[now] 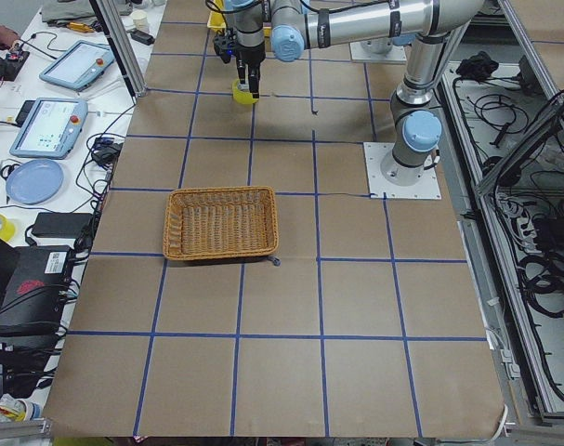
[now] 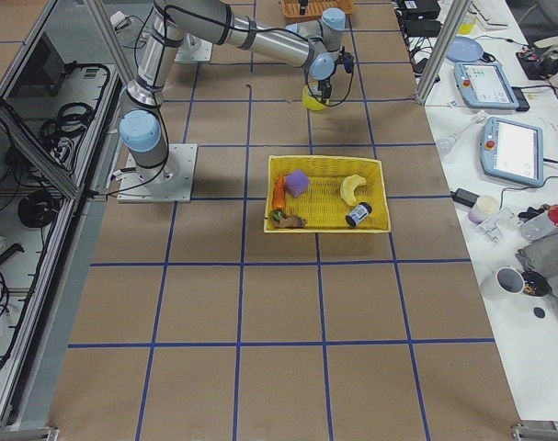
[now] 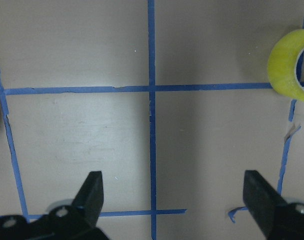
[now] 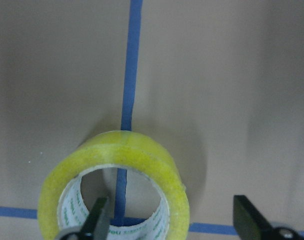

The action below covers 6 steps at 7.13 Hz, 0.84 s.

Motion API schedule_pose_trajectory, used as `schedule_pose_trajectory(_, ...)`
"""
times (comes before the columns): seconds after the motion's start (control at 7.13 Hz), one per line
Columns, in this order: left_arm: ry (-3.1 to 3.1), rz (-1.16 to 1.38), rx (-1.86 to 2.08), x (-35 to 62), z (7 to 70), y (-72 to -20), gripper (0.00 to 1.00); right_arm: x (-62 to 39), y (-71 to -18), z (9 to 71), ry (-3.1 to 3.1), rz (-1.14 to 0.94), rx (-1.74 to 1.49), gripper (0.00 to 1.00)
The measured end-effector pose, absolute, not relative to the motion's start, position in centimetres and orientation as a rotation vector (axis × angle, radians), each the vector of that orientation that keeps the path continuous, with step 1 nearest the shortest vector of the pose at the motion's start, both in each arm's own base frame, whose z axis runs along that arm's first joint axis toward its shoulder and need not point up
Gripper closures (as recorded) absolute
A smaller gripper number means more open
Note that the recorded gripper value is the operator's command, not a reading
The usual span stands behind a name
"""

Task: Transfer tape with both arms
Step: 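Release the tape and raise the right gripper while the left gripper reaches toward the tape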

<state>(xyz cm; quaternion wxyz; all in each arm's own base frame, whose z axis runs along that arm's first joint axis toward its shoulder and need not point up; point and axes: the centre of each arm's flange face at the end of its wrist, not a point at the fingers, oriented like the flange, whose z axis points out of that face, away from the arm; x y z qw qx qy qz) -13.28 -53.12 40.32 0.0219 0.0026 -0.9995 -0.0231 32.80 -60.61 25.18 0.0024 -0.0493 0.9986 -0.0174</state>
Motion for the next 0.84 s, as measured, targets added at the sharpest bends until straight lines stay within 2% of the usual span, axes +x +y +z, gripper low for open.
schedule_pose_trajectory(0.42, -3.099, -0.086, 0.067, -14.8, 39.8, -53.0, 0.0, 26.7, -58.5, 37.7, 3.157, -0.123, -0.073, 0.0)
schedule_pose_trajectory(0.7, -3.101, -0.044, 0.111, -19.9, 38.7, -52.8, 0.0, 20.6, -54.4, 45.4, 3.175, -0.074, -0.101, 0.0)
schedule_pose_trajectory(0.84, -3.09, 0.009, 0.138, -22.3, 37.9, -53.2, 0.0, 19.2, -52.0, 47.7, 3.183, -0.021, -0.117, 0.04)
